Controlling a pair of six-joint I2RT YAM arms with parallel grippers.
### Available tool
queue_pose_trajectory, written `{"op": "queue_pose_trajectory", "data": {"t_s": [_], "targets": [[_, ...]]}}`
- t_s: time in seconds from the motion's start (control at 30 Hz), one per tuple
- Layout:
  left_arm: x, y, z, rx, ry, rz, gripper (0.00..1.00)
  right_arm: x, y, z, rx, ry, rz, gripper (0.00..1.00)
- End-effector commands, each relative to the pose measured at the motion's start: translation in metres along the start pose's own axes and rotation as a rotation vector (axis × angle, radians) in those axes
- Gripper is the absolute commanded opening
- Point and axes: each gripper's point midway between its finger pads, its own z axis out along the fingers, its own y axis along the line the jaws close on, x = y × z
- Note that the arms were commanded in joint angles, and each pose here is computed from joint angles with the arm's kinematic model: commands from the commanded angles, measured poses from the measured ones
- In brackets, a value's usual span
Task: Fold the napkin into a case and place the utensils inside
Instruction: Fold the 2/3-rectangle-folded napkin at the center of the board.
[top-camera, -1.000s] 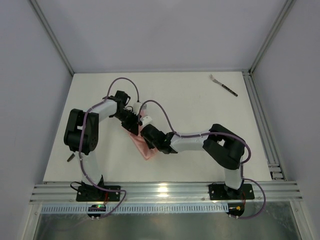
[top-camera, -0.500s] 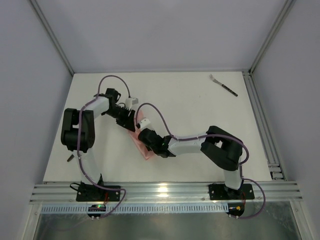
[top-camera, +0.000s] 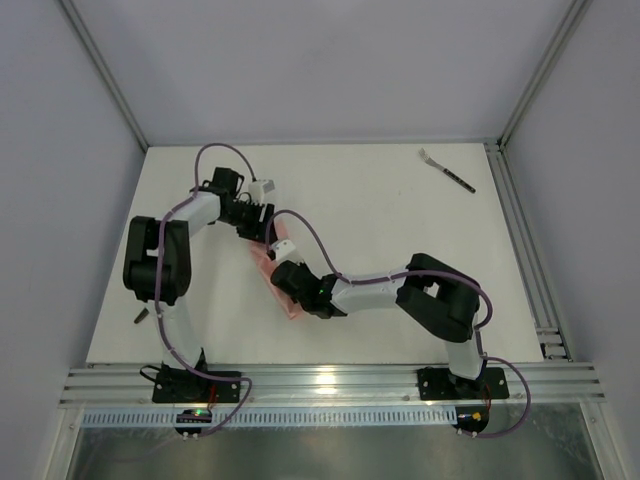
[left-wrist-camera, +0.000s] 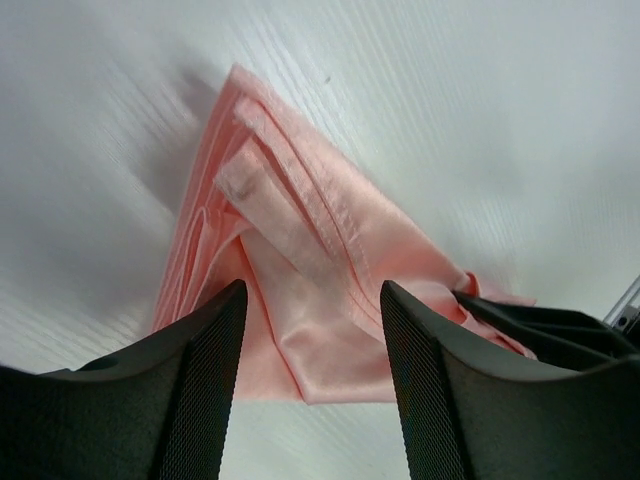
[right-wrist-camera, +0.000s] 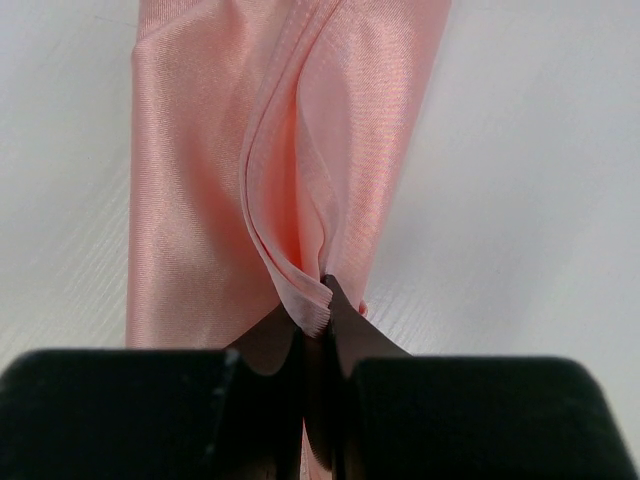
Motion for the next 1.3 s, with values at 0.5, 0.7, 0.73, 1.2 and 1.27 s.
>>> {"op": "queue_pose_trajectory", "data": {"t_s": [0.5,0.7,0.73,1.2,1.27], "targets": [[-0.067,0.005,0.024,-0.113,-0.104,0.081,0.57,0.047,0.006,0.010,-0.020,0.132,-0.079,0.04],[-0.067,-0.006,0.030,-0.107,-0.092,0.119,0.25,0.053,0.005,0.011,-0.014,0.145,-0.087,0.04],[-0.067,-0.005,0.029,-0.112,-0.091,0.122,0.19,0.053,0.004,0.011,-0.011,0.148,-0.086,0.04],[-0.017,0.006,-0.007,-0.105,0.016,0.118,0.00,0.068,0.004,0.016,0.018,0.211,-0.060,0.04],[-0.013,0.009,-0.011,-0.104,0.023,0.112,0.01,0.070,0.004,0.016,0.022,0.223,-0.058,0.04]]}}
